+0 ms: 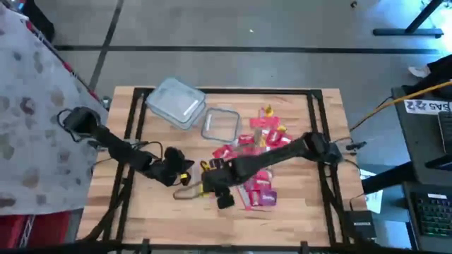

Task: Sort candy
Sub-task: Put the yellow candy into the square transparent bin

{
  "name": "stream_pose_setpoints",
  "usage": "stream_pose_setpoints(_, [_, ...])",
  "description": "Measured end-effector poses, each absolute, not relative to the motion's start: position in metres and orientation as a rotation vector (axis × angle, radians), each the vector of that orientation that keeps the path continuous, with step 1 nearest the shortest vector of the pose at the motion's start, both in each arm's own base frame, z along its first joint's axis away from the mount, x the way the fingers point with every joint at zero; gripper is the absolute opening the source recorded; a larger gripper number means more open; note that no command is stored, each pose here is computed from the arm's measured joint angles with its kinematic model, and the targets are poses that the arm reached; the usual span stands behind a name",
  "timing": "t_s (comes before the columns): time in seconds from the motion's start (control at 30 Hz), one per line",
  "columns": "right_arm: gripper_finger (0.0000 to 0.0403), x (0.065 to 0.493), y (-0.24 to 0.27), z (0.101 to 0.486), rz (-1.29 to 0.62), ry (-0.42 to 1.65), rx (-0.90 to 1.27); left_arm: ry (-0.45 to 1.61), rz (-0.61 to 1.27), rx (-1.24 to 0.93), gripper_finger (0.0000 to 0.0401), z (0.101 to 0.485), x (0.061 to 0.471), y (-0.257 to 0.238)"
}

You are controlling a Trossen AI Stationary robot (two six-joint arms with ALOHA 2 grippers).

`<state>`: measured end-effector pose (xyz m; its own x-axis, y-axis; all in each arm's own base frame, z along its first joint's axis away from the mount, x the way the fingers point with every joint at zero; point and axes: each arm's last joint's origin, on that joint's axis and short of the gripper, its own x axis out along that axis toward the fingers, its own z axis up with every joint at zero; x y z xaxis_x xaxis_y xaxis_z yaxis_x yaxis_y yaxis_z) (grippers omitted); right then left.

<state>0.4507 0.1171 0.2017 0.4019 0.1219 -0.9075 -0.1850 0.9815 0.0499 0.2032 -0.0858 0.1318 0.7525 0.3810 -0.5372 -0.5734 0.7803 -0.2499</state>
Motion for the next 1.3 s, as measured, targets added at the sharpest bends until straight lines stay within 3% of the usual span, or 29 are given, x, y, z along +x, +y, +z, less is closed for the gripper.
stream_pose_setpoints(0.13, [0.0023,0.444,0.115,0.180,0.236,1.199,-0.027,0.486,0.538,-0.419,0.0000,0.132,0.203,-0.086])
stream_pose_setpoints(0.2, [0.0007,0.442,0.117,0.171,0.243,1.191,-0.028,0.487,0.537,-0.416,0.0000,0.132,0.203,-0.086])
stream_pose_setpoints(0.37, [0.0019,0.439,0.121,0.164,0.271,1.197,-0.009,0.486,0.538,-0.408,0.0000,0.132,0.203,-0.086])
stream_pose_setpoints(0.7, [0.0001,0.455,0.123,0.199,0.244,1.029,-0.076,0.484,0.540,-0.416,0.0000,0.132,0.203,-0.086])
stream_pose_setpoints(1.1, [0.0000,0.466,0.128,0.147,0.253,1.101,-0.062,0.485,0.540,-0.415,0.0000,0.132,0.203,-0.086])
stream_pose_setpoints(1.2, [0.0000,0.465,0.131,0.162,0.245,1.055,-0.074,0.486,0.540,-0.413,0.0000,0.131,0.203,-0.086])
stream_pose_setpoints(1.3, [0.0000,0.460,0.133,0.201,0.229,0.977,-0.100,0.487,0.540,-0.410,0.0000,0.132,0.203,-0.086])
